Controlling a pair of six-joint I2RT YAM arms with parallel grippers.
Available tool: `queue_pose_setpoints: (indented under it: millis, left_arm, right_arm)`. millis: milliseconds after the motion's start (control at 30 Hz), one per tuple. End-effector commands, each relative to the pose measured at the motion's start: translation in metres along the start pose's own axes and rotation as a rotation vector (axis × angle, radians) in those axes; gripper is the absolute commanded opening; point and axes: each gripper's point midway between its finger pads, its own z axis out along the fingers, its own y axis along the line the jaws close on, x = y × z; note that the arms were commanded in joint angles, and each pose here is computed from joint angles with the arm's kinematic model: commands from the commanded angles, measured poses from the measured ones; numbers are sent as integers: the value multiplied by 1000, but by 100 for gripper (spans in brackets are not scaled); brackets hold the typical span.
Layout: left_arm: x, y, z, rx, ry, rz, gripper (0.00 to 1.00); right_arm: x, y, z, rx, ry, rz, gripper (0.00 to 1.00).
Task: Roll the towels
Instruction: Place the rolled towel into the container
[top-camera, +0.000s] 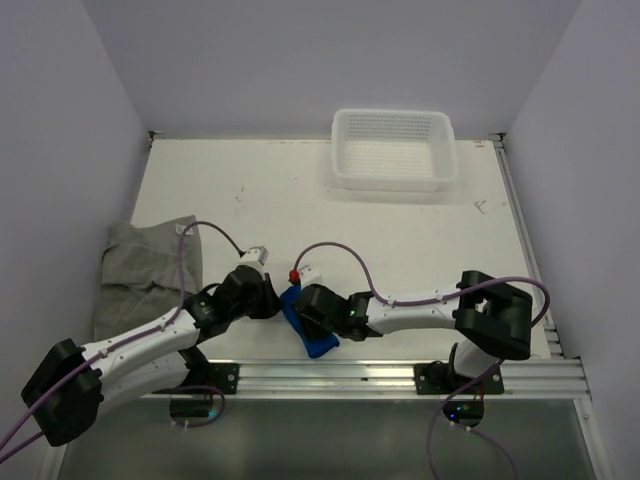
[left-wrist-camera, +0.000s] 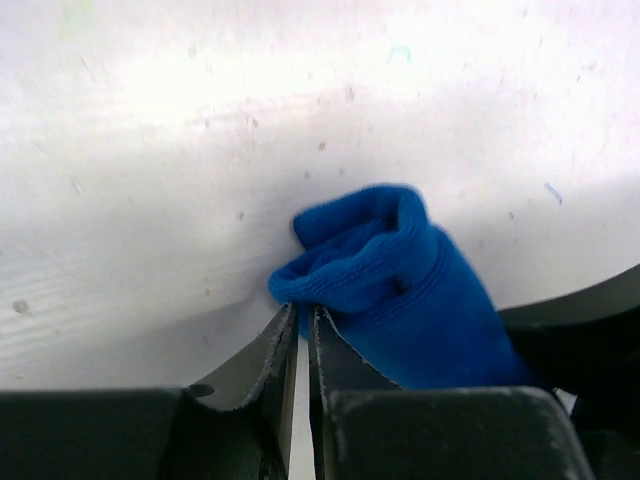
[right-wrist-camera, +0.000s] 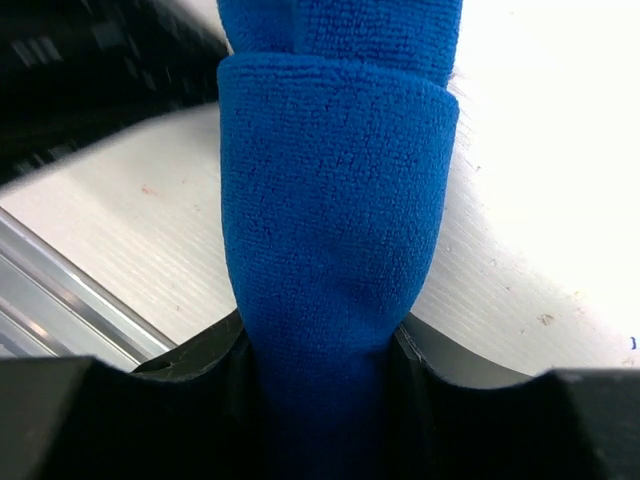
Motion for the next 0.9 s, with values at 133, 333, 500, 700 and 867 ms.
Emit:
queue_pose_setpoints:
  millis: [133,333,500,700,867]
  left_arm:
    - [-106,-29,-33,-138,-237,146,15]
    - [-176,-51,-55,-186,-365,232,17]
    - [-227,-52,-75,-244,-450,259,17]
    - [-258,-52,-94,-293,-512,322,19]
    - [-251,-38,-83,-330,-513,360,25]
  right_arm:
    - [-1,-16,-1,78,29,-11,1]
    - [-67,-30,-12,13,-43,103,0]
    - [-161,-59,-39,16,-164,160,0]
    - [-281,-142,-76,97,-351,295,0]
    - [-354,-225,-87,192,-460,414,0]
